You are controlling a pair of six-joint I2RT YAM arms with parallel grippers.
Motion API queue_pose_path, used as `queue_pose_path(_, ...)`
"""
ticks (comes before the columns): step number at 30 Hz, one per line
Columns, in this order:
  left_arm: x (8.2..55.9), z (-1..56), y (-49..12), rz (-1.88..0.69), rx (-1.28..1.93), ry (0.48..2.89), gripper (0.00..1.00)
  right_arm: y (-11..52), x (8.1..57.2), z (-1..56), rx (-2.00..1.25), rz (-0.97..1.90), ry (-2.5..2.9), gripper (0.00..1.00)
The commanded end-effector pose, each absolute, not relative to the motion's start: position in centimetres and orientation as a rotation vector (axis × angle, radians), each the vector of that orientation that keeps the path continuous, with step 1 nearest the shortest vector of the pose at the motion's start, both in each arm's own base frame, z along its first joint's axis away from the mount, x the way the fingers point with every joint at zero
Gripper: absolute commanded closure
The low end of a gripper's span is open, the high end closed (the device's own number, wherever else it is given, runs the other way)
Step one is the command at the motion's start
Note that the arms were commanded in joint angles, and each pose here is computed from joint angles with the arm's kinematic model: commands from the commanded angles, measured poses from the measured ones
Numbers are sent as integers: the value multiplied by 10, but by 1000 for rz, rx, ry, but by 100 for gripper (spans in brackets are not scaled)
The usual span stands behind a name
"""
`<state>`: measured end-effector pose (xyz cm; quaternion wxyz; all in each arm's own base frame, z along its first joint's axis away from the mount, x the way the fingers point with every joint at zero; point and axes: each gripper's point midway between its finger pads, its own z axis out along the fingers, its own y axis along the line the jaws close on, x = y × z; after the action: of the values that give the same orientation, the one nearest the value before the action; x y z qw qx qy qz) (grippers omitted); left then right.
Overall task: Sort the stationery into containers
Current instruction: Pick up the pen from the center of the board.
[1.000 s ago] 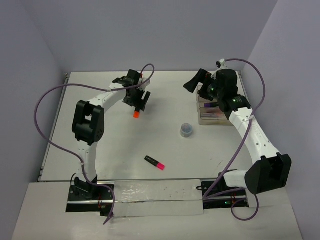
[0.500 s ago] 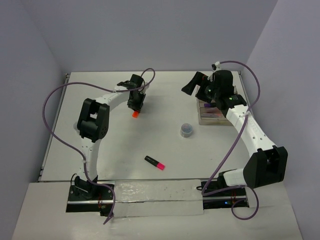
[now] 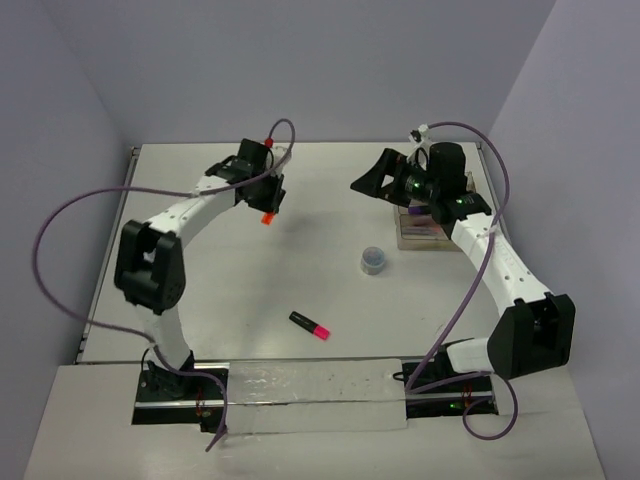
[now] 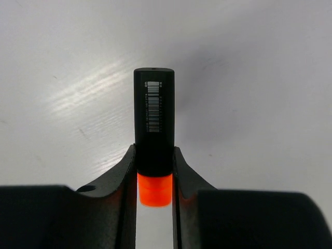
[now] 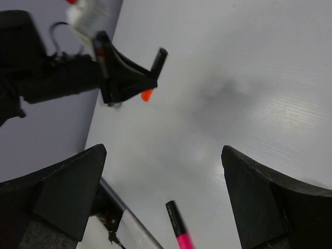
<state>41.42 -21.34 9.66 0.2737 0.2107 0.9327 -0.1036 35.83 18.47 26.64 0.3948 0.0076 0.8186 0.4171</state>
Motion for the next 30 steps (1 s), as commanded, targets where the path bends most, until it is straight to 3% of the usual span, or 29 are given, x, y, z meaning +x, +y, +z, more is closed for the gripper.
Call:
queue_pose_path(1,408,231,-225,-414,587,2109,100,226,333,313,-196,1242,1929,0)
queue_pose_path(6,369,269,-214,-434,650,2005,100,267,321,336,-256,1369,1876,0)
queue_pose_path(14,350,308,-209,-453,661,1936,100,320,314,374,-295,1572,1766,6)
queue_pose_path(21,347,311,-211,-474,658,1930,100,346,339,368,-146,1567,1787,18)
queue_pose_path(30,347,307,-212,-485,650,1936,100,381,368,357,-76,1558,1828,20)
